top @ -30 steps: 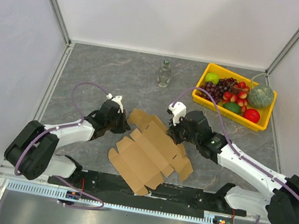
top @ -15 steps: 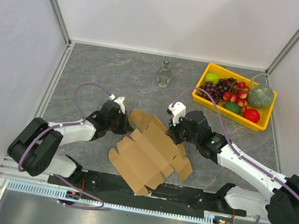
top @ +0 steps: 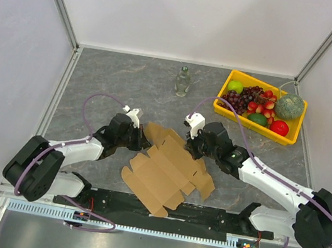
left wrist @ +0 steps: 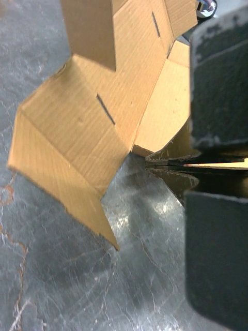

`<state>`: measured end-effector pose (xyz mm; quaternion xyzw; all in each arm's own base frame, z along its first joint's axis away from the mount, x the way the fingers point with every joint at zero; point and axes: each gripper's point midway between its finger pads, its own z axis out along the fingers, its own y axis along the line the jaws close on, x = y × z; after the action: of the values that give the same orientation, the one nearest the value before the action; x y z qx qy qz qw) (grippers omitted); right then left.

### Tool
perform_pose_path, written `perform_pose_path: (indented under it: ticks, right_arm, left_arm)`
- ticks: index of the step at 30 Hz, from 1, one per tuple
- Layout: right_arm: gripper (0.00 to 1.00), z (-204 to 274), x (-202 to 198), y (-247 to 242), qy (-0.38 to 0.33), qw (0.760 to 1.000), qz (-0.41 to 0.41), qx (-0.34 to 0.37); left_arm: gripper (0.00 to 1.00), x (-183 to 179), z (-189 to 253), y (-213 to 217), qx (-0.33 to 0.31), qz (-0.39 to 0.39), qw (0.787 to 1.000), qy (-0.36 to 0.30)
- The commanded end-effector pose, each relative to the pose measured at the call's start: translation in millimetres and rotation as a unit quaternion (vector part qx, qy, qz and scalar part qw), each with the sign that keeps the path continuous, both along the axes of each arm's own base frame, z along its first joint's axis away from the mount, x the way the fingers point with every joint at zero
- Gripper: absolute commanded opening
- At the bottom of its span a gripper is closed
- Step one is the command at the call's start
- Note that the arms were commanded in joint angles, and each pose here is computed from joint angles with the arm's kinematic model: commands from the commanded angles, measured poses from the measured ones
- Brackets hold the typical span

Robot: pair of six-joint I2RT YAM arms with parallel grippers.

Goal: Fold the paper box

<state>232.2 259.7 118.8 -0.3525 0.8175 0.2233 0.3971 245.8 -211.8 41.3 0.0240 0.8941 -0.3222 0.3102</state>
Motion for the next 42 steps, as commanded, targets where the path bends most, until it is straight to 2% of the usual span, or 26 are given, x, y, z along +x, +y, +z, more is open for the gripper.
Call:
perform_pose_path:
  ticks: [1,18,34,39,42]
  right_arm:
    - [0.0,5.1,7.7,5.2,-0.018,1.0,-0.005,0.01]
    - [0.0,1.8,8.5,7.3,-0.012,1.0,-0.007,0.011]
    - [0.0,-2.1,8.4,5.5,-0.01,1.0,-0.008,0.004]
    - [0.0,-0.4,9.4,2.0,-0.019,1.0,-0.011,-0.001]
    - [0.0,6.3,12.5,-3.3,-0.034,0.999,-0.025,0.001]
  left_arm:
    - [0.02,-0.7,19.8,-11.8,-0.019,-0.029,0.999,-0.042]
    - [0.02,-25.5,5.3,-40.2,-0.018,-0.065,0.998,-0.017]
    - [0.02,-26.8,-27.1,-42.6,0.07,-0.054,0.996,0.024]
    - [0.02,-20.9,-7.9,-39.4,0.071,-0.041,0.997,-0.001]
    - [0.02,-14.8,28.1,-34.8,0.06,-0.026,0.997,-0.043]
